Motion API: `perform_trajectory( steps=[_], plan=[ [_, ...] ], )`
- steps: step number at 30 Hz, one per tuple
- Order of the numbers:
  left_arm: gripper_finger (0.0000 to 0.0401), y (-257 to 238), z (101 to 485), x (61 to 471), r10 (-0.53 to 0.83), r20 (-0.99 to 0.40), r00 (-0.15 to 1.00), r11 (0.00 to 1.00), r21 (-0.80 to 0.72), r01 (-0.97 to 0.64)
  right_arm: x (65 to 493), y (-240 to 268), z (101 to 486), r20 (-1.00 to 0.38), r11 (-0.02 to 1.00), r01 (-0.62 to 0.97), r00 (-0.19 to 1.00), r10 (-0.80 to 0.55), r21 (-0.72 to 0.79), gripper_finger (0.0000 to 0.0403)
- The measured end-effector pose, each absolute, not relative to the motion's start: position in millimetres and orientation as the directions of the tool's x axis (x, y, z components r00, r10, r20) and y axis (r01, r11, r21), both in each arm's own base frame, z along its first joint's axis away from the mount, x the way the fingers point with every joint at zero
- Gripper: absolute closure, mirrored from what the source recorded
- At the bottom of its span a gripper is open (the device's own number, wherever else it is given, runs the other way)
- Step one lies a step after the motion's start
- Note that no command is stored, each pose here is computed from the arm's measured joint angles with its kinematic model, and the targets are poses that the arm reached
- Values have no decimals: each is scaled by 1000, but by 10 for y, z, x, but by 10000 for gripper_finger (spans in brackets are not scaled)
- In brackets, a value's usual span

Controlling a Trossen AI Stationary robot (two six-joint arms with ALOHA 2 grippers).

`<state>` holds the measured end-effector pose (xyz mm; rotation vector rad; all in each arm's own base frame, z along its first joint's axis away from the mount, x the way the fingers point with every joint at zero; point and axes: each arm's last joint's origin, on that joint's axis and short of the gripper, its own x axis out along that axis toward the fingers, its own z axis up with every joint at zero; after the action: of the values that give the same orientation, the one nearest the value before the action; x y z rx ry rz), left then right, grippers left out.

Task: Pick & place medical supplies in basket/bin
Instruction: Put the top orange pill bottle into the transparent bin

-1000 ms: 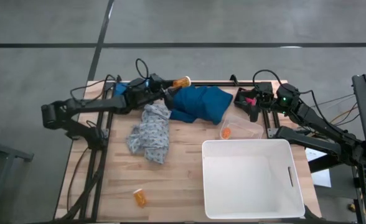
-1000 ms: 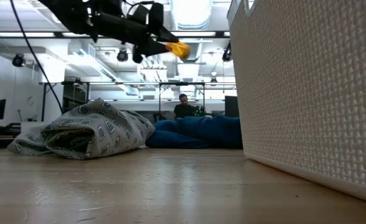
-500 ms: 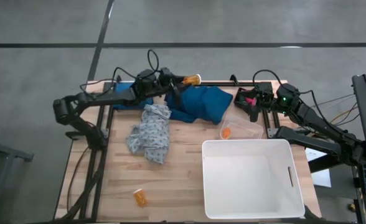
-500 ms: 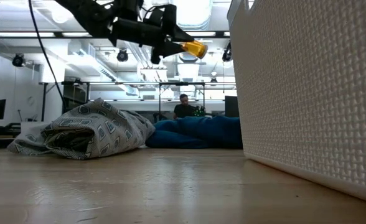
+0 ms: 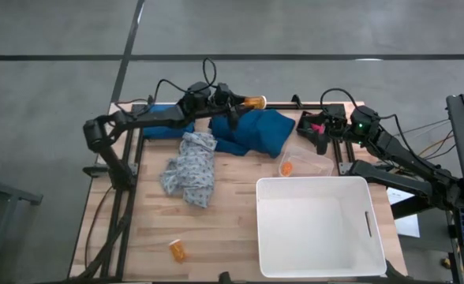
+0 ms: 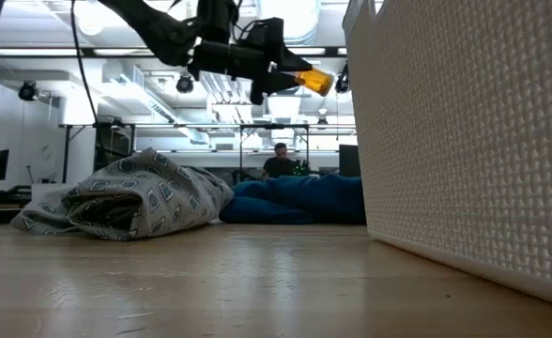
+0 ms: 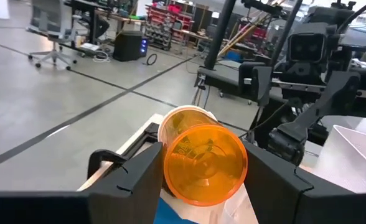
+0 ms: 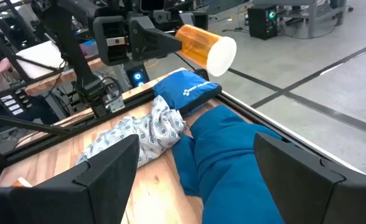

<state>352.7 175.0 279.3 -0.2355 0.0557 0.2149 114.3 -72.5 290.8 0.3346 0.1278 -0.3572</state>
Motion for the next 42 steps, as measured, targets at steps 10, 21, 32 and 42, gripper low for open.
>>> perform_trajectory(
  steps=[10, 21, 32, 42],
  plan=[
    [198, 1846, 2755, 3768, 110, -76, 991, 968, -217, -124, 1143, -725, 2908, -181, 883, 363, 930, -321, 298, 92],
    [198, 1849, 2730, 3867, 55, -70, 996, 976, -208, -69, 1142, -725, 2908, -181, 883, 364, 929, -322, 298, 92],
    [198, 1646, 2728, 3958, 9, -69, 998, 978, -207, -23, 1144, -725, 2907, -181, 883, 363, 929, -321, 298, 92],
    [198, 1387, 2724, 4062, 14, -73, 997, 979, -203, -28, 1143, -725, 2908, -181, 883, 364, 929, -322, 298, 92]
  ],
)
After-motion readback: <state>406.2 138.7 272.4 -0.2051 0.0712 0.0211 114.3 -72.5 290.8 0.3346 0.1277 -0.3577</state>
